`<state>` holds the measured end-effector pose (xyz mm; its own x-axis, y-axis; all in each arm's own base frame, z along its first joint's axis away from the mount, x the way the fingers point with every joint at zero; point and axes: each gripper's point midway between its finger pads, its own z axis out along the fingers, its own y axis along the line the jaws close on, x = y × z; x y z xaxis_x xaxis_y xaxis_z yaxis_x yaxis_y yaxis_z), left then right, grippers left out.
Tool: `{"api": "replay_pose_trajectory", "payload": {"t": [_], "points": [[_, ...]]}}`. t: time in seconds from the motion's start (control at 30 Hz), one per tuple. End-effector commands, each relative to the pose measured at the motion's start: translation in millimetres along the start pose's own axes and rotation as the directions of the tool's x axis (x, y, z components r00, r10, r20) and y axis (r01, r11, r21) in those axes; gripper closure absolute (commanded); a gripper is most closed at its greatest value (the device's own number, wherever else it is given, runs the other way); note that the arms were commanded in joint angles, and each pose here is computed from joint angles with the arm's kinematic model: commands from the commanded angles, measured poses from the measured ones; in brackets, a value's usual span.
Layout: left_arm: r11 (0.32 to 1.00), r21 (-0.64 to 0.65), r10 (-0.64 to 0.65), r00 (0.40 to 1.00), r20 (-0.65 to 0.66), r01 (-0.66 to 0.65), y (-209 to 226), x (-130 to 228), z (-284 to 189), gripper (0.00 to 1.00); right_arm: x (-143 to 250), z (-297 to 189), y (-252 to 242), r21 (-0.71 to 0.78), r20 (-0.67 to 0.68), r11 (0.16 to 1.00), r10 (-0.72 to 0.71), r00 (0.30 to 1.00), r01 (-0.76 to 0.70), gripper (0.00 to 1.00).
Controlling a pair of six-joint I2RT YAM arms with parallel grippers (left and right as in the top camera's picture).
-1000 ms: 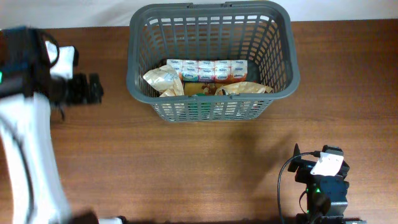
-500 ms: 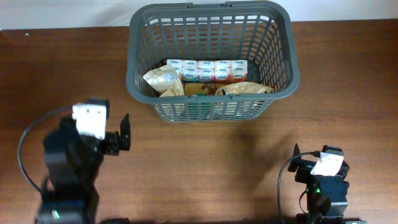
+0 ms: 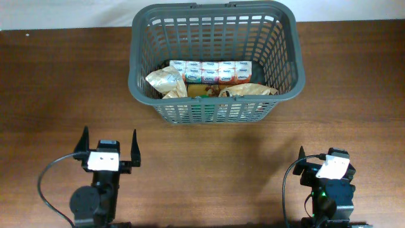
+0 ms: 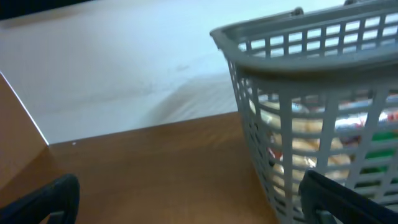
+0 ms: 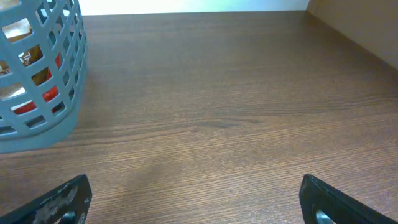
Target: Pack container
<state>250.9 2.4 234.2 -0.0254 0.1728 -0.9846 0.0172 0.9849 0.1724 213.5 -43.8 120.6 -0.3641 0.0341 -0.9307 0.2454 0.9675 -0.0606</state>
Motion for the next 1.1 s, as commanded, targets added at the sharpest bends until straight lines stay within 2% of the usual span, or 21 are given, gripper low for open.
{"api": "replay_pose_trajectory", "payload": {"t": [0.0,0.37,0.73,1.07], "points": [[1.0,0.008,0.014,1.0,0.026,-0.015,-6.8,17.3,-1.5,0.01,1.5,0.6,-1.8,0.008,0.002,1.0,0.015,1.0,-0.015,0.01],[0.999,0.03,0.014,0.999,0.032,-0.015,-19.4,56.2,-1.7,0.01,1.5,0.6,-1.8,0.008,0.002,1.0,0.015,1.0,-0.015,0.01],[0.996,0.09,0.015,1.0,-0.003,-0.015,-34.2,65.4,-3.2,0.01,1.5,0.6,-1.8,0.008,0.002,1.0,0.015,1.0,-0.015,0.01],[0.996,0.094,0.016,1.0,-0.026,-0.013,-35.1,71.0,-3.3,0.01,1.5,0.6,-1.8,0.008,0.002,1.0,0.015,1.0,-0.015,0.01]]}}
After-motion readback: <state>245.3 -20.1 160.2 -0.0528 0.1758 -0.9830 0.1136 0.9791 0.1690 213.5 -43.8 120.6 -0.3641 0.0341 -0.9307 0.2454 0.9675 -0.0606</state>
